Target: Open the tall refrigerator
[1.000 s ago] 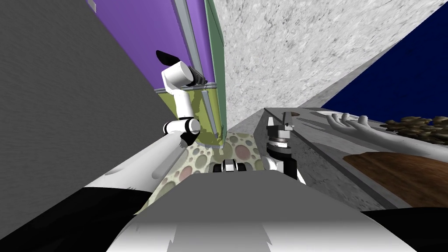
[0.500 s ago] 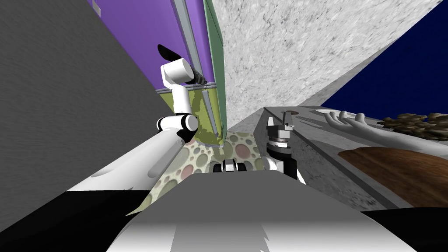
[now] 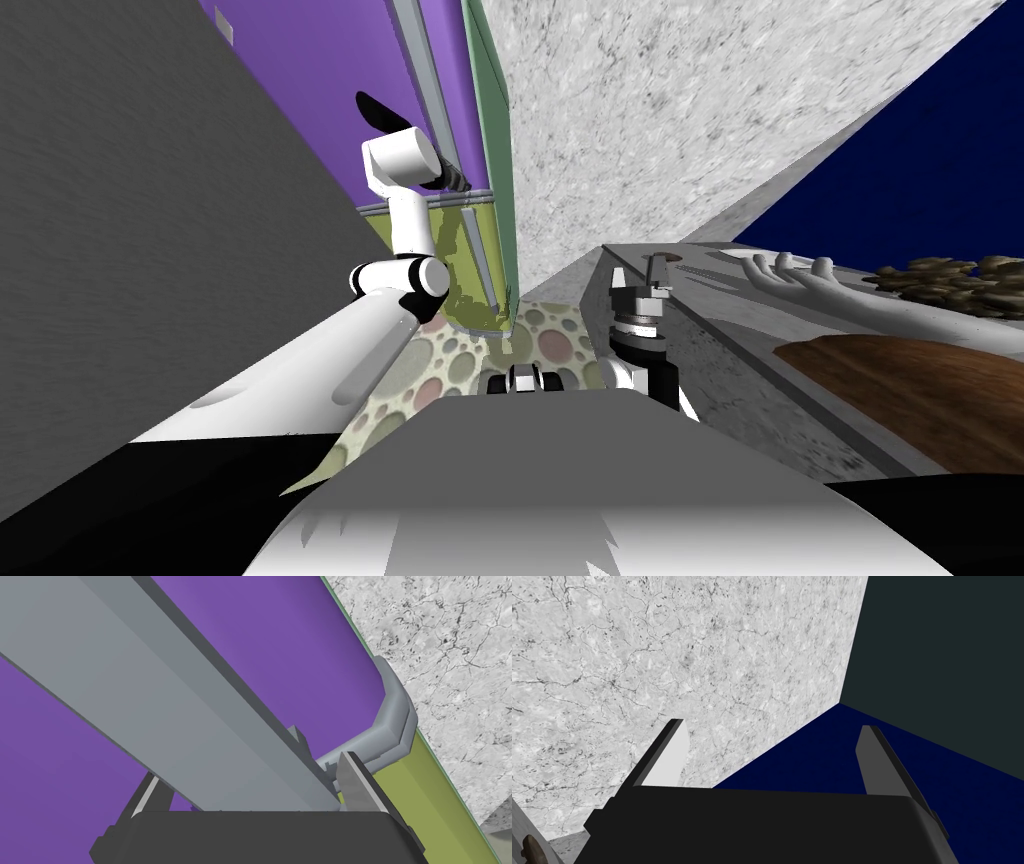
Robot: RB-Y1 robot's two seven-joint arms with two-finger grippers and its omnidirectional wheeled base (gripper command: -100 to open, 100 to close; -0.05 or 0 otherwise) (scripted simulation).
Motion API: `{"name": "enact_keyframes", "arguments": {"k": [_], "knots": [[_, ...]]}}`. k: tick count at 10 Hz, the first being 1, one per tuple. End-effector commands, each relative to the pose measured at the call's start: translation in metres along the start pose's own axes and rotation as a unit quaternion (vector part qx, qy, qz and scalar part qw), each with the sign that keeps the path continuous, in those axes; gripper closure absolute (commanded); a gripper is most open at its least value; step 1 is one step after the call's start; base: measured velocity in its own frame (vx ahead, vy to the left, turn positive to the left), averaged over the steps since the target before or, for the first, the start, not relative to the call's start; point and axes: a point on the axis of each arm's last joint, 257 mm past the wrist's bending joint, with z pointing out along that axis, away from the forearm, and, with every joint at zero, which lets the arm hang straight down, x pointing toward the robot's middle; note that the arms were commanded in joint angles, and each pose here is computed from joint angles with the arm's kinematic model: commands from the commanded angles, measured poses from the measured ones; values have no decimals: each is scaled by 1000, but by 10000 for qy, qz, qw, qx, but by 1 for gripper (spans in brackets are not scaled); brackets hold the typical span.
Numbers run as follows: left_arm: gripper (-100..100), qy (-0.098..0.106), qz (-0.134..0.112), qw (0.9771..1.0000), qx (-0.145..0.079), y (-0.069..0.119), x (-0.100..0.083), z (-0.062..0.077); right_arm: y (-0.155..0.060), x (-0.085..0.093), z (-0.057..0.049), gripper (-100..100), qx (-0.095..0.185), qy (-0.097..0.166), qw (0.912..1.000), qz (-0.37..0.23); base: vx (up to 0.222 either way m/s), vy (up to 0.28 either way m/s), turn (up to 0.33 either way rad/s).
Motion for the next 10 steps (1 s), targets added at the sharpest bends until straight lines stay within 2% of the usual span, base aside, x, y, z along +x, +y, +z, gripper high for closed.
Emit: {"name": "enact_keyframes", "arguments": {"k": [1,3,4,7,8,10], "knots": [[100,109,-15,9999,-106,9,10,-1,0,0,0,0,0,0,10000,0,-64,153,-30],[100,311,-34,9989,-343,30,30,-2,0,0,0,0,-2,2,10000,-1,-240,324,-97],[100,311,-34,9989,-343,30,30,-2,0,0,0,0,-1,2,10000,-1,-178,258,-63],[100,619,-57,9956,-695,60,59,-6,0,0,0,0,-1,2,10000,-1,-196,281,-61],[100,619,-57,9956,-695,60,59,-6,0,0,0,0,-1,2,10000,-1,-169,237,-39],[100,829,-68,9922,-928,80,79,-11,0,0,0,0,-1,2,10000,-1,-157,292,-48]]}}
